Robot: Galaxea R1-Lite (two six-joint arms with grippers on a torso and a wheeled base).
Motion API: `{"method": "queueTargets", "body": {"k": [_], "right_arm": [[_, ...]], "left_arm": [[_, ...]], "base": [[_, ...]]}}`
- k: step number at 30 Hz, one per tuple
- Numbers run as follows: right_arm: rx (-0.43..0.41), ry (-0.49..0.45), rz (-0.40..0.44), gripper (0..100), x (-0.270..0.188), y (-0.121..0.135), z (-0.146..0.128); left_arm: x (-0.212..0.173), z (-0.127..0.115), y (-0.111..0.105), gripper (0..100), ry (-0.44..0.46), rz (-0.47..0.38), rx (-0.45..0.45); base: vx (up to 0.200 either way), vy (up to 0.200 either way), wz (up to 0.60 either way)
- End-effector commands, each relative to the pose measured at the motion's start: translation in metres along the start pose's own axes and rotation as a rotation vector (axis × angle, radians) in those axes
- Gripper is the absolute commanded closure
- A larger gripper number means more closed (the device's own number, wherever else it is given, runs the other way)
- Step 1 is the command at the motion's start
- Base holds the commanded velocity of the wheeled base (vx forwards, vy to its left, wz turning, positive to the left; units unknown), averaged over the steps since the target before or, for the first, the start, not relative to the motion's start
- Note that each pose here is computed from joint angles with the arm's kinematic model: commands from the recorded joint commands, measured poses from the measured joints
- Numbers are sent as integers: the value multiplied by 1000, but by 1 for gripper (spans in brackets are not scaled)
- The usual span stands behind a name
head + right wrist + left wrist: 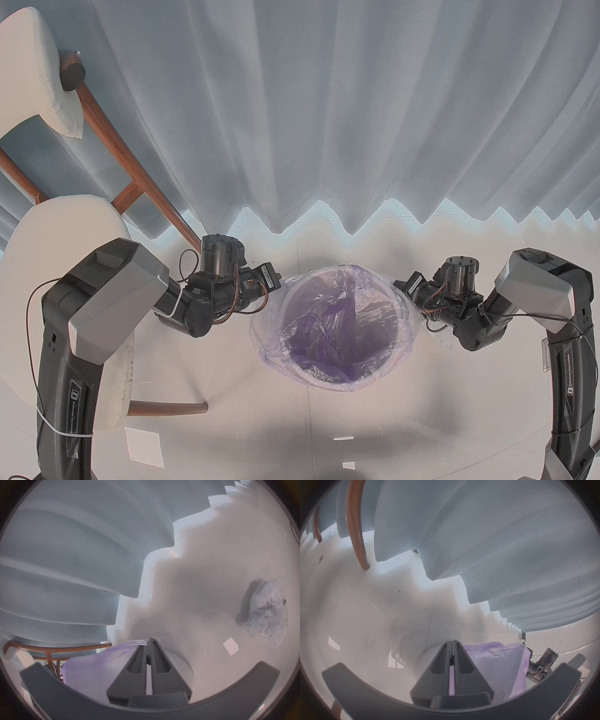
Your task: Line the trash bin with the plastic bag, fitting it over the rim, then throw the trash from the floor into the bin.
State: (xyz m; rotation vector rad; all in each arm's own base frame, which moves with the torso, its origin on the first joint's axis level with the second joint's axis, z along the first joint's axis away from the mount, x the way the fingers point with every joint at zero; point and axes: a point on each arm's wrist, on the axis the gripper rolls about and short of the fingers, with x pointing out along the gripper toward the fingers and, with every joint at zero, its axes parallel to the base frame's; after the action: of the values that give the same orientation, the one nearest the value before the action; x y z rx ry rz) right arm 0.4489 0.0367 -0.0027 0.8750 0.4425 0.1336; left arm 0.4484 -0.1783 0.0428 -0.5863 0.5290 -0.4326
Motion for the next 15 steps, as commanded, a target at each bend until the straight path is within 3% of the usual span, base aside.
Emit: {"method": "queueTargets", "body": {"k": [1, 15], "right_arm": [[3, 16, -17, 100, 1, -13, -11], [-12, -28, 32, 100, 8, -23, -16]], "left_arm": [[6, -9, 9, 100, 4, 18, -12], [14, -19, 21, 100, -2, 36, -14]], "base": [[0, 0, 0], [0, 0, 0]]}}
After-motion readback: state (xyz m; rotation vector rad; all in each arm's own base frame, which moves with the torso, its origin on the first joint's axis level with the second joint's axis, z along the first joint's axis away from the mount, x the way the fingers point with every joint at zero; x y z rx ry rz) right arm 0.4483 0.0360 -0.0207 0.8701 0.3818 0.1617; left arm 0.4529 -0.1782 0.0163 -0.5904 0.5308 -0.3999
